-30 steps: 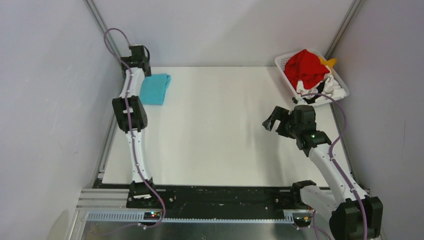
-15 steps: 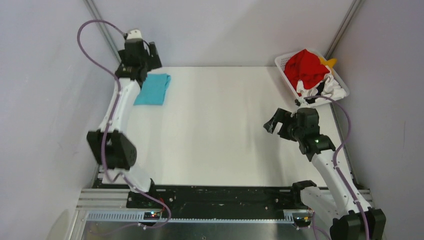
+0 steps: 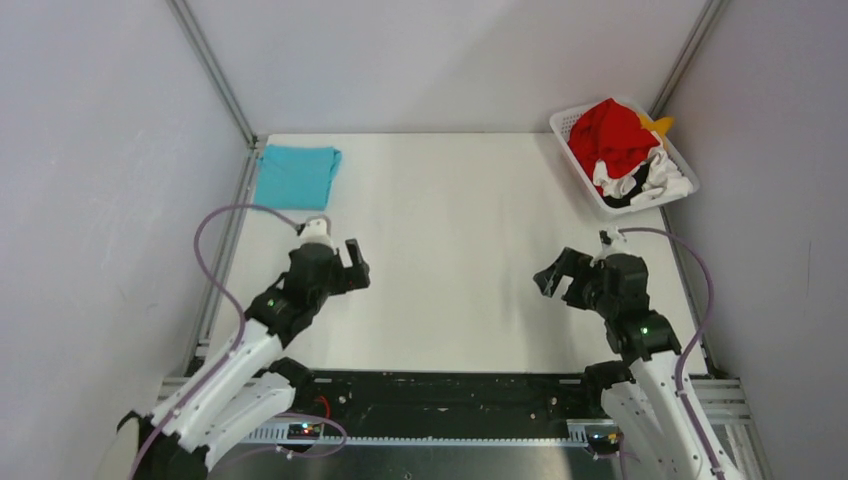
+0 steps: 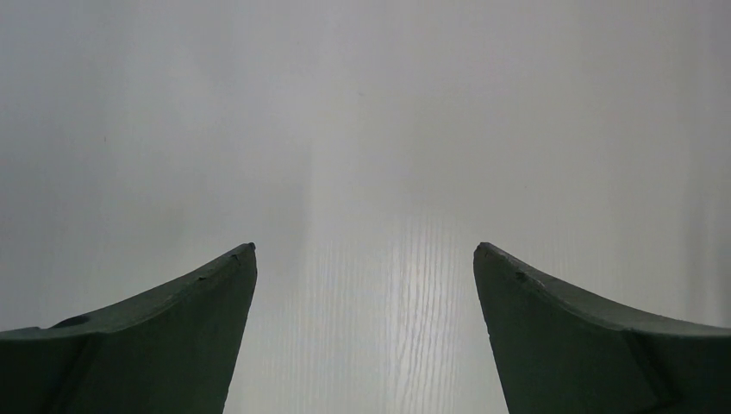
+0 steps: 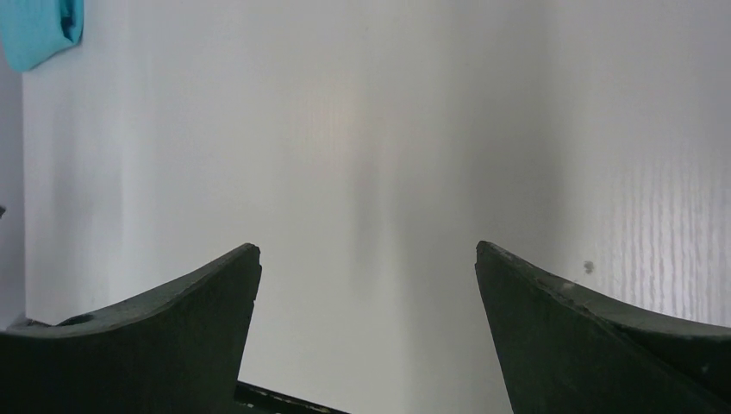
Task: Fold and stack the t-shirts
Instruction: Reset both arms
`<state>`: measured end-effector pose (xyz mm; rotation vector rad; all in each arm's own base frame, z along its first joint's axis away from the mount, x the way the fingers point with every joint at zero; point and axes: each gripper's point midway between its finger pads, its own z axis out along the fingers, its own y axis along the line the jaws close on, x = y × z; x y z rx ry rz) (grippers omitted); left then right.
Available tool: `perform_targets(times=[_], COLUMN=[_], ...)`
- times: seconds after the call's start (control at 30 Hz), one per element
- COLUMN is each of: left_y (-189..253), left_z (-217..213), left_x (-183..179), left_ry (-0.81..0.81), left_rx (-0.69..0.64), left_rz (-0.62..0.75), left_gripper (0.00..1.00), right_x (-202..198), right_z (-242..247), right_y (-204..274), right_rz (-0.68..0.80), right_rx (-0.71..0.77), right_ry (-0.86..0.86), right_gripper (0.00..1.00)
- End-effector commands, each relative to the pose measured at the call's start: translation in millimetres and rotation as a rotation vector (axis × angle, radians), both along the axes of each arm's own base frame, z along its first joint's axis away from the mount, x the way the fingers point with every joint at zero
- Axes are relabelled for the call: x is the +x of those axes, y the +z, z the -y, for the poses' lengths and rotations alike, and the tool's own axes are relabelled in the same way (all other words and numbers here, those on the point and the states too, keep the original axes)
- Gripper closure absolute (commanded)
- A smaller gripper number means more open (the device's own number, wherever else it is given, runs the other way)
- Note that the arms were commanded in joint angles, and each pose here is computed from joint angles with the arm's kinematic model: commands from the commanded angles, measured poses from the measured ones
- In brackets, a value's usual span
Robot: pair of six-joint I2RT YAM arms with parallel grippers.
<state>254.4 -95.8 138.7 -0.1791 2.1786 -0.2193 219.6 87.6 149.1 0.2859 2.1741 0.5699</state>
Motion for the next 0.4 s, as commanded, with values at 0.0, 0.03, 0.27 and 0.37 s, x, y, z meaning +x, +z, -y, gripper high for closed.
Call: perform_targets(times=[0.0,0.03,0.27,0.37], left_y=[19,21,33,32], left_z=[-1,-3,-6,-8], left_x=[-10,-14,-19,-19], left_ry=[0.052,0.054,0.051,0.055], left_rx=[-0.143,-0.163,-0.190,-0.185], left_rz=[0.130,0.154,0.213,0.213], left_gripper=[0.00,0.00,0.00,0.00], right_x=[1,0,-3,-2], right_z=[15,17,17,17], right_y=[8,13,21,21], right_rz=[0.107,0.136,0.212,0.220], right_rx=[-0.001,0.000,0.021,0.024], right_ry=[-0.098,-0.111,-0.104,-0.109], right_gripper=[0.01,0.01,0.01,0.01])
